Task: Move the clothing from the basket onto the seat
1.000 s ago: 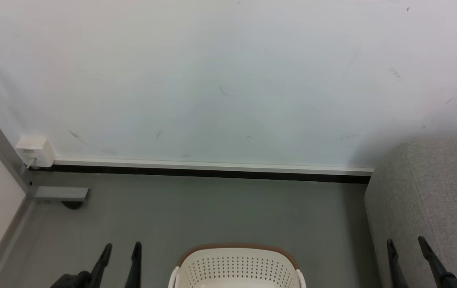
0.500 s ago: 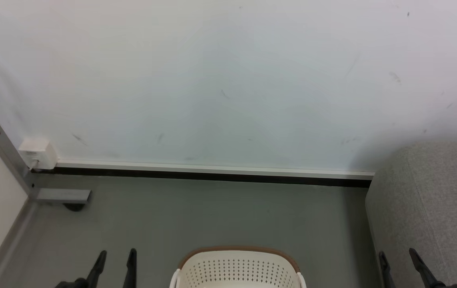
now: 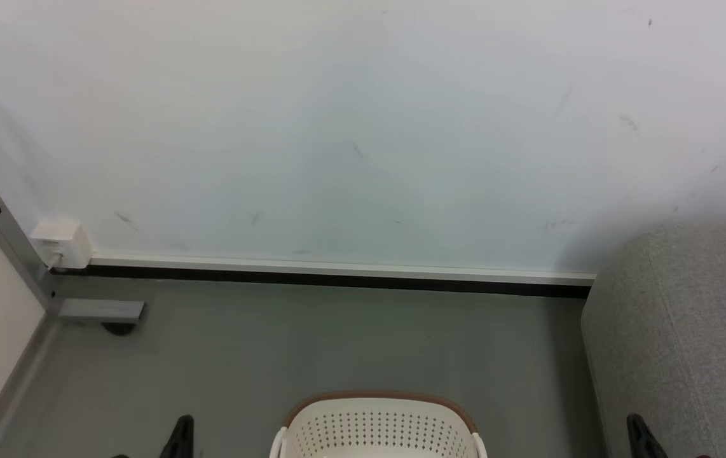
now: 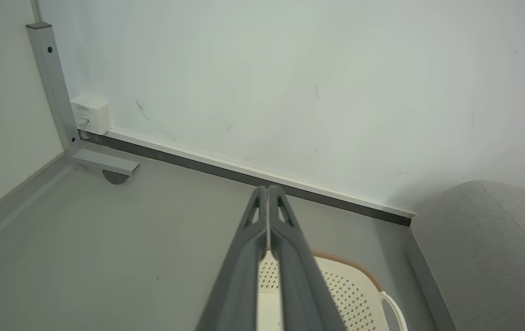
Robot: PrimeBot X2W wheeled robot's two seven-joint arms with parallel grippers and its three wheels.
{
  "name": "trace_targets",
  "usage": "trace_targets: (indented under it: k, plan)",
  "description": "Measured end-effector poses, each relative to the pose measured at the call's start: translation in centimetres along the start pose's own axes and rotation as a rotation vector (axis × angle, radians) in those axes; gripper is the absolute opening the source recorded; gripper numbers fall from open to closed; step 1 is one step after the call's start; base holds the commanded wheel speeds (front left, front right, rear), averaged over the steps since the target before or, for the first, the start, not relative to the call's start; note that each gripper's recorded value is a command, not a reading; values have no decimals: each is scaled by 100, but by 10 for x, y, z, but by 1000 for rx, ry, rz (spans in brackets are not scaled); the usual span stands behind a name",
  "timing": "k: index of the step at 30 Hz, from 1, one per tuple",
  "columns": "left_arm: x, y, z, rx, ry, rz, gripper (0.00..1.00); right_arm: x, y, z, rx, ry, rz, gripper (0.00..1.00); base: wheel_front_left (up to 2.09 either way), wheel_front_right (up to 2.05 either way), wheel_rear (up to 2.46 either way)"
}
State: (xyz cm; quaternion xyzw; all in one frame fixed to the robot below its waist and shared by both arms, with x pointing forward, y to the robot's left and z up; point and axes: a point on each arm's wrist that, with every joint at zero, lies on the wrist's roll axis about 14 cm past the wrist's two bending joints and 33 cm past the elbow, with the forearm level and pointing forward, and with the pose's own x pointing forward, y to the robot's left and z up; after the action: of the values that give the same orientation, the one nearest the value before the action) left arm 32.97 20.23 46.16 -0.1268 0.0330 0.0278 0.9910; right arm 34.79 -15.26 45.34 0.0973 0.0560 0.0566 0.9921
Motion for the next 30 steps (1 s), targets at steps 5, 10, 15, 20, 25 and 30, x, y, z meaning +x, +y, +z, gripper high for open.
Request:
trace_targets:
  k: [5, 10, 15, 20, 25, 30]
  plan:
    - [2, 2, 1, -96, 2, 16, 0, 1, -5, 2, 99, -3, -25, 0, 0, 0, 0]
    - [5, 3, 3, -166, 3, 26, 0, 1, -8, 4, 170, -7, -42, 0, 0, 0, 0]
    - [8, 4, 5, -243, 3, 38, 0, 5, -11, 9, 259, -20, -58, 0, 0, 0, 0]
    - [11, 5, 8, -326, 1, 43, 0, 6, -15, 11, 342, -21, -74, 0, 0, 0, 0]
    - [14, 5, 9, -402, 2, 47, 0, 9, -17, 15, 418, -30, -82, 0, 0, 0, 0]
    - [17, 4, 12, -484, 2, 48, 0, 10, -20, 17, 509, -35, -91, 0, 0, 0, 0]
